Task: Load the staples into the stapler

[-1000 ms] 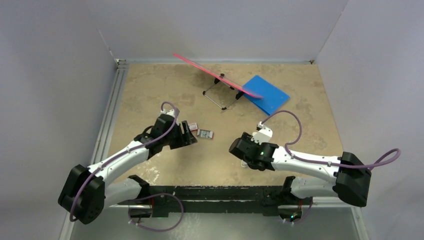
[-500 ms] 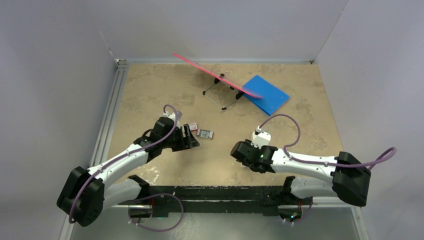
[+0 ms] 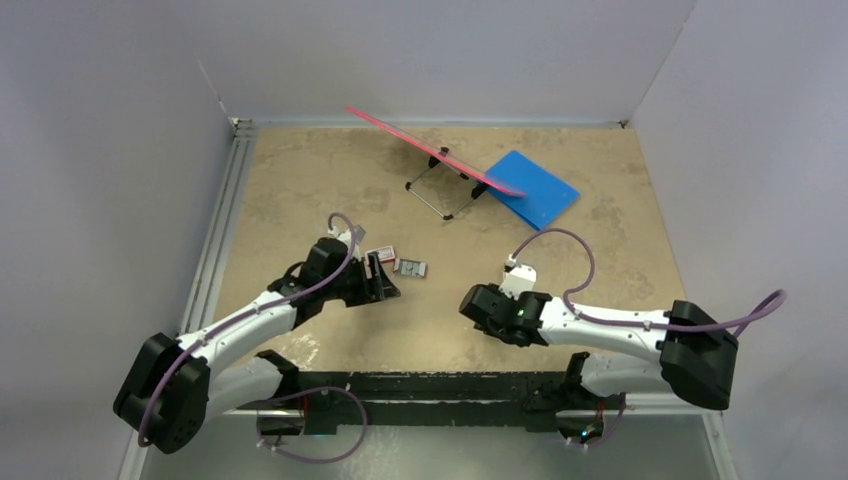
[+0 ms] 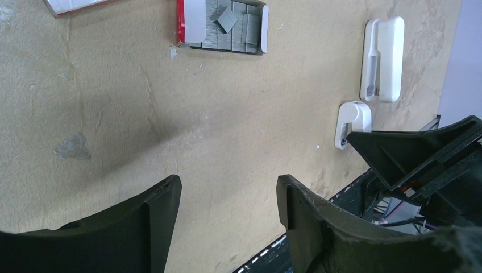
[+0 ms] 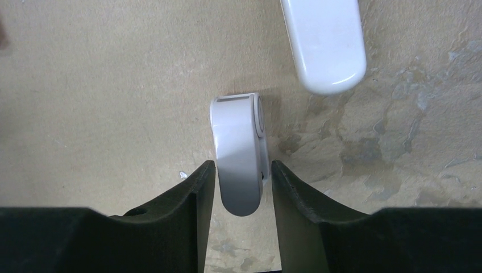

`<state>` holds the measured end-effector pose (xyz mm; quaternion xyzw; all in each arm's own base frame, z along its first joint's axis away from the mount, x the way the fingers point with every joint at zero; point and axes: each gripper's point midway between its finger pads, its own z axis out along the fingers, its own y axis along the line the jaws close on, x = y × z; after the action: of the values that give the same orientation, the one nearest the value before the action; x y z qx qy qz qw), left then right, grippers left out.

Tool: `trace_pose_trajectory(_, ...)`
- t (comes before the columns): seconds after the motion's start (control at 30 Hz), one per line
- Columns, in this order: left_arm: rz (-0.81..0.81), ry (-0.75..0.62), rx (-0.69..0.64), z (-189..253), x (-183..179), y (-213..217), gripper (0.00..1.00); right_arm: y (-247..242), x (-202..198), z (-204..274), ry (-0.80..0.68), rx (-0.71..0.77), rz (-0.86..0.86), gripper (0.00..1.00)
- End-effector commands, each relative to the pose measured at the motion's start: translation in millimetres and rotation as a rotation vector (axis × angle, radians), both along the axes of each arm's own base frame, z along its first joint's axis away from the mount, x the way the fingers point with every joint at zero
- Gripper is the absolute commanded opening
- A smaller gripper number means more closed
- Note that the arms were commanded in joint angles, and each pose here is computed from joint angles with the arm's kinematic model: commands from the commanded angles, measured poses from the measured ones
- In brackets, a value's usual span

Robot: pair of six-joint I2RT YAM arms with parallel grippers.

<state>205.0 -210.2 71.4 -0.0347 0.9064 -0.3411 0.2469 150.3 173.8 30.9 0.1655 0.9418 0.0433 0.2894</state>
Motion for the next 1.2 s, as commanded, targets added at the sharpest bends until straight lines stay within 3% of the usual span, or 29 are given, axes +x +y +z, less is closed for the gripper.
trace_pose_trajectory(0.0,-0.018,-0.047,-0.048,11.0,3.8,-8.1,0.62,-1.3,-0.1,5.5,-0.007,-0.036,0.015,0.43)
trace_pose_trajectory(0.13,-0.023,-0.042,-0.056,10.1,2.5,-9.4,0.62,-3.9,-1.0,4.3,-0.001,-0.061,0.016,0.42)
trace_pose_trajectory(0.3,-0.037,-0.033,-0.074,10.0,0.5,-12.6,0.62,-0.5,2.2,9.3,-0.022,-0.061,0.034,0.23)
trace_pose_trajectory(0.4,-0.055,-0.032,-0.098,12.1,-1.9,-16.4,0.62,11.4,7.6,20.5,-0.057,-0.015,0.066,0.18)
trace_pose_trajectory(0.57,-0.103,-0.042,-0.172,19.7,-8.5,-26.1,0.68,46.6,15.0,48.6,-0.128,0.164,0.144,0.17)
trace_pose_trajectory(0.83,-0.339,-0.048,-0.327,31.3,-41.3,-46.7,0.7,107.8,22.4,93.2,-0.209,0.549,0.161,0.17)
trace_pose_trajectory(1.17,-0.394,-0.134,-0.396,35.6,-52.0,-49.7,0.66,142.4,26.4,102.9,-0.176,0.713,0.117,0.17)
